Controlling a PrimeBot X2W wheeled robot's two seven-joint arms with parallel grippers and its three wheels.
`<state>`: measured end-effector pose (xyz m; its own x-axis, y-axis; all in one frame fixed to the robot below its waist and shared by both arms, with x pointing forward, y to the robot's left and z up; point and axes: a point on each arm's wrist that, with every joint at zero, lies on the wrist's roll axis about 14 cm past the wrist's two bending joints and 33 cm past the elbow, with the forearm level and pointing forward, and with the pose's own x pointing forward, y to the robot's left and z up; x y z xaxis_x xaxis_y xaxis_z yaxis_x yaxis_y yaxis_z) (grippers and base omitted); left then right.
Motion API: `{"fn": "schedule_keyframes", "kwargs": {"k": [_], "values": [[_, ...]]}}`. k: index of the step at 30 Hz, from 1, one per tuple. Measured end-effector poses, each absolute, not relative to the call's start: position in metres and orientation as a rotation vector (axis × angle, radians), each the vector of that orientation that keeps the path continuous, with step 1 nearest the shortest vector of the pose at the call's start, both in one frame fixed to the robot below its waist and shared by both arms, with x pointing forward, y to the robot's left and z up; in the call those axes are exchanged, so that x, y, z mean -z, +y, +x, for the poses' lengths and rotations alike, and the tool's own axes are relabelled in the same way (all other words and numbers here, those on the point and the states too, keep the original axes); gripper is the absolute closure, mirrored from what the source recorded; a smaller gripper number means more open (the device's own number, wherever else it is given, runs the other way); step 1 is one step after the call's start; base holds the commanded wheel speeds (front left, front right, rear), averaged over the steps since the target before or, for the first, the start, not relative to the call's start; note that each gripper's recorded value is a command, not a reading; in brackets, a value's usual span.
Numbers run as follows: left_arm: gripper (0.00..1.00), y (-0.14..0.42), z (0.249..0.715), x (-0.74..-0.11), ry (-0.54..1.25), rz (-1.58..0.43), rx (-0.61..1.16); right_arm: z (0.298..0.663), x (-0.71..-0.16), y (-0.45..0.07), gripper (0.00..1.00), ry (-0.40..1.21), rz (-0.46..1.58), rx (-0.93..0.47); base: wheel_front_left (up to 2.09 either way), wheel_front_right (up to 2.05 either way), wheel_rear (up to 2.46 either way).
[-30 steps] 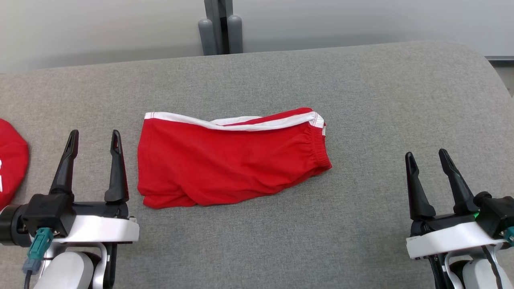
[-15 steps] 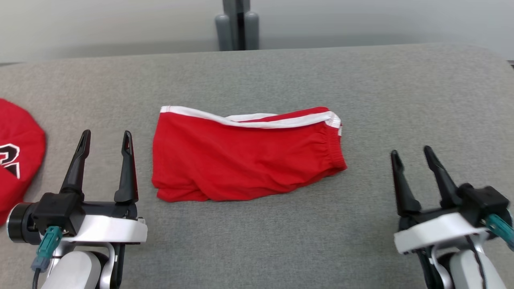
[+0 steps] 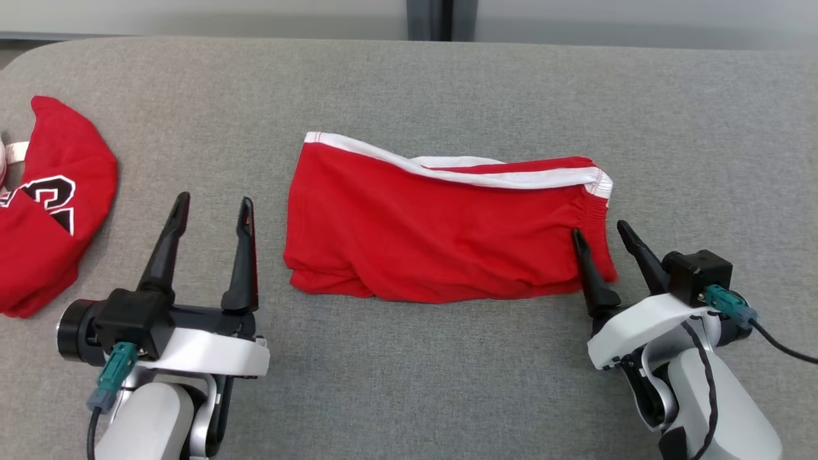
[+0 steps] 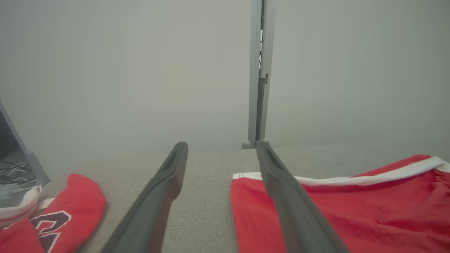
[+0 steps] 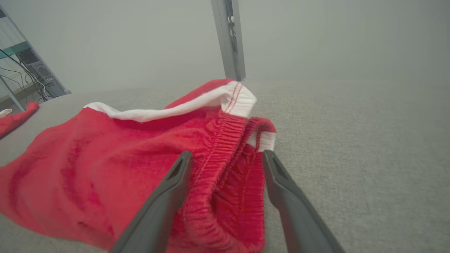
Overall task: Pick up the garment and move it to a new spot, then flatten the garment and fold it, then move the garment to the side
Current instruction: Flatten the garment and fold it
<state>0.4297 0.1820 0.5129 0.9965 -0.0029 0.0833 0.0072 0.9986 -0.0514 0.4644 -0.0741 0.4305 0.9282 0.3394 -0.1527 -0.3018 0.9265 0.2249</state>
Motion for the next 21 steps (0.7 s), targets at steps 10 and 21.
{"fn": "schedule_keyframes", "kwargs": {"k": [10, 21], "values": [[0.0, 0.176, 0.432, -0.502, -0.056, -0.052, 0.033, 0.469, -0.38, -0.083, 0.0, 0.337, 0.194, -0.28, 0.0, 0.0, 0.0], [0.0, 0.169, 0.437, -0.504, -0.066, -0.058, 0.065, 0.465, -0.378, -0.055, 1.0, 0.387, 0.262, -0.353, 0.0, 0.0, 0.0]]}}
